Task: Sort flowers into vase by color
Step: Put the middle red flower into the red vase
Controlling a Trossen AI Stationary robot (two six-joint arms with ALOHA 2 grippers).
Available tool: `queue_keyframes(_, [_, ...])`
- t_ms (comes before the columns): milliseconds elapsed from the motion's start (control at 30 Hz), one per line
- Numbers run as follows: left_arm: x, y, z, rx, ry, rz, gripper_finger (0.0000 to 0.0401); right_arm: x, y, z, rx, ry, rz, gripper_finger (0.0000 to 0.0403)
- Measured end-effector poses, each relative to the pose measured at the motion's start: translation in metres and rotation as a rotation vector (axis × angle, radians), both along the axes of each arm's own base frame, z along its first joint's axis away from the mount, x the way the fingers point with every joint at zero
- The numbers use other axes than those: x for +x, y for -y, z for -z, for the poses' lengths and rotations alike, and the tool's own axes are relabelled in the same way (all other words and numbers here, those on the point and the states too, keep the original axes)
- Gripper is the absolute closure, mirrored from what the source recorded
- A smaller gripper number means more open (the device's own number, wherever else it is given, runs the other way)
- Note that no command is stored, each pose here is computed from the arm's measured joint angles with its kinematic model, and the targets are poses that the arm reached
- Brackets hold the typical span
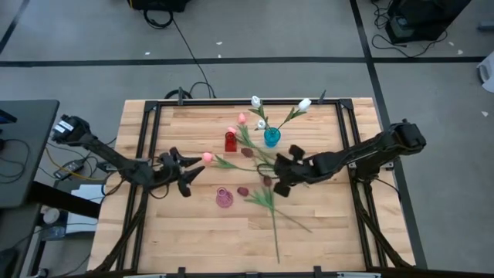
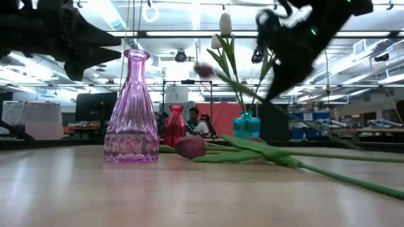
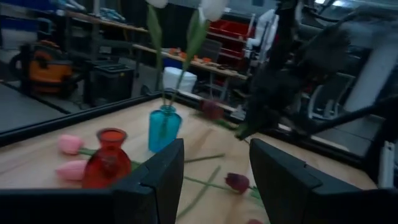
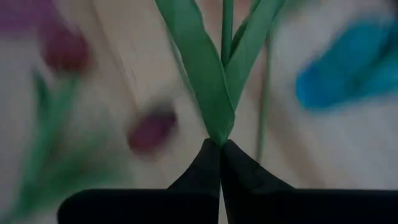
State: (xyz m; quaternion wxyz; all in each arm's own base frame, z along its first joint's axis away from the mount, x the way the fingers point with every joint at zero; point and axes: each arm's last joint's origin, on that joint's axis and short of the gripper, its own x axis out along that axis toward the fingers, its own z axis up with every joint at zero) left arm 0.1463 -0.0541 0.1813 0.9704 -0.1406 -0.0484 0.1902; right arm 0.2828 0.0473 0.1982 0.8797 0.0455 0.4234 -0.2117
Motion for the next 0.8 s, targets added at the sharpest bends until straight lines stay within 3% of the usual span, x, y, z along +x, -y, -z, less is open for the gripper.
queue_keyframes(100, [0.004,-0.008,-0.001,-0.016,0.008,-0.014,0.0213,0.018,-0.001,-0.014,-0.015,0.190,-0.112,0.0393])
queue_keyframes(200, [0.013,-0.012,-0.008,-0.027,0.007,0.054,0.0213,0.036,0.003,-0.027,-0.025,0.371,-0.216,0.0393])
queue_keyframes(467, [0.039,-0.019,-0.032,0.040,-0.075,0.124,0.0213,0.063,0.024,-0.038,-0.103,0.645,-0.362,0.0393])
queue_keyframes(600, [0.056,-0.022,-0.045,0.072,-0.098,0.159,0.0213,0.070,0.032,-0.040,-0.087,0.748,-0.420,0.0393])
queue_keyframes(800, [0.079,-0.027,-0.053,0.112,-0.136,0.174,0.0213,0.074,0.036,-0.030,-0.078,0.737,-0.430,0.0393])
